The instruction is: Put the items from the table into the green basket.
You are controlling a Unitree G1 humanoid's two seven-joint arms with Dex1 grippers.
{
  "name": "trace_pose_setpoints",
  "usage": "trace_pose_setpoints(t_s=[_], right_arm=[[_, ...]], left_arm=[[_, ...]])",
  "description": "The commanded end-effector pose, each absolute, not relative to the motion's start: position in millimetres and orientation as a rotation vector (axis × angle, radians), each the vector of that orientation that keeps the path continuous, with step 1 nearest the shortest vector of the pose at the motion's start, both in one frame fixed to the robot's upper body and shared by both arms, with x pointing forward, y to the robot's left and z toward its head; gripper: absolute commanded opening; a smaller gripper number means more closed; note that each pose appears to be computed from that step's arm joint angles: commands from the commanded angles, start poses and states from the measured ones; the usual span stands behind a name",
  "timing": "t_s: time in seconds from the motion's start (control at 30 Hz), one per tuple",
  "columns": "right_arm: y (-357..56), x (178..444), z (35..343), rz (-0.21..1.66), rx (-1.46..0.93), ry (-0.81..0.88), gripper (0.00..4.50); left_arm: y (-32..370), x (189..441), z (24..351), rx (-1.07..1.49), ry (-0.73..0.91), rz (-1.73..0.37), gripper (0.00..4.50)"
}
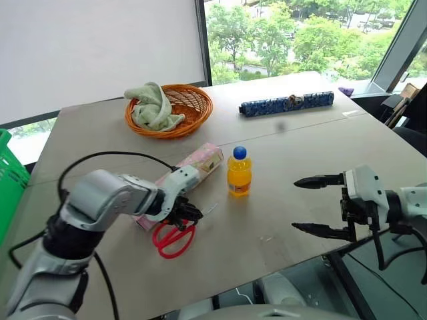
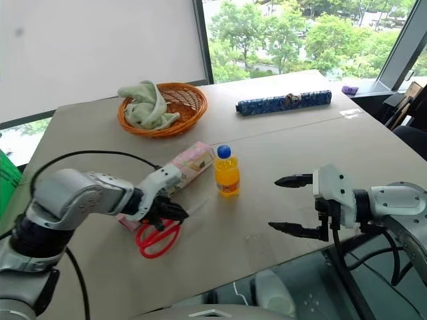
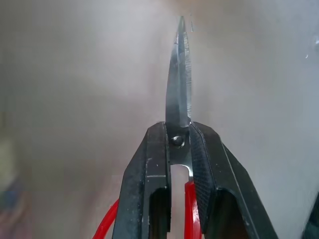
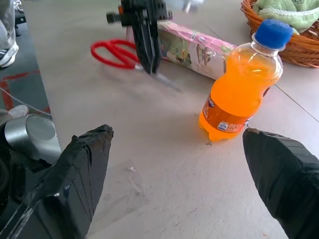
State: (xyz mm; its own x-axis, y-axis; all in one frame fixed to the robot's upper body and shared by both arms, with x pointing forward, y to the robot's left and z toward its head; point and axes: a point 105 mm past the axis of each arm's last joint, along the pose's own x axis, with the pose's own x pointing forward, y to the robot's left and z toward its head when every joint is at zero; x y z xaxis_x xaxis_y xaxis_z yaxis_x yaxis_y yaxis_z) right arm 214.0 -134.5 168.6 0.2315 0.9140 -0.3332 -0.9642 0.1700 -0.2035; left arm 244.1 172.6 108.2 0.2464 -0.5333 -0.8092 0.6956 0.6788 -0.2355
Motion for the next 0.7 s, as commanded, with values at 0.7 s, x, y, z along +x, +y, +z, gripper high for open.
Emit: trace_pose_setpoints(t_s=[0.7], right_arm=[[-87.2, 235.9, 248.0, 1.437, -0.270, -0.213, 4.50]], left_arm=[[352.8, 378.4, 169.0, 0.386, 0.557, -0.073, 0.08]])
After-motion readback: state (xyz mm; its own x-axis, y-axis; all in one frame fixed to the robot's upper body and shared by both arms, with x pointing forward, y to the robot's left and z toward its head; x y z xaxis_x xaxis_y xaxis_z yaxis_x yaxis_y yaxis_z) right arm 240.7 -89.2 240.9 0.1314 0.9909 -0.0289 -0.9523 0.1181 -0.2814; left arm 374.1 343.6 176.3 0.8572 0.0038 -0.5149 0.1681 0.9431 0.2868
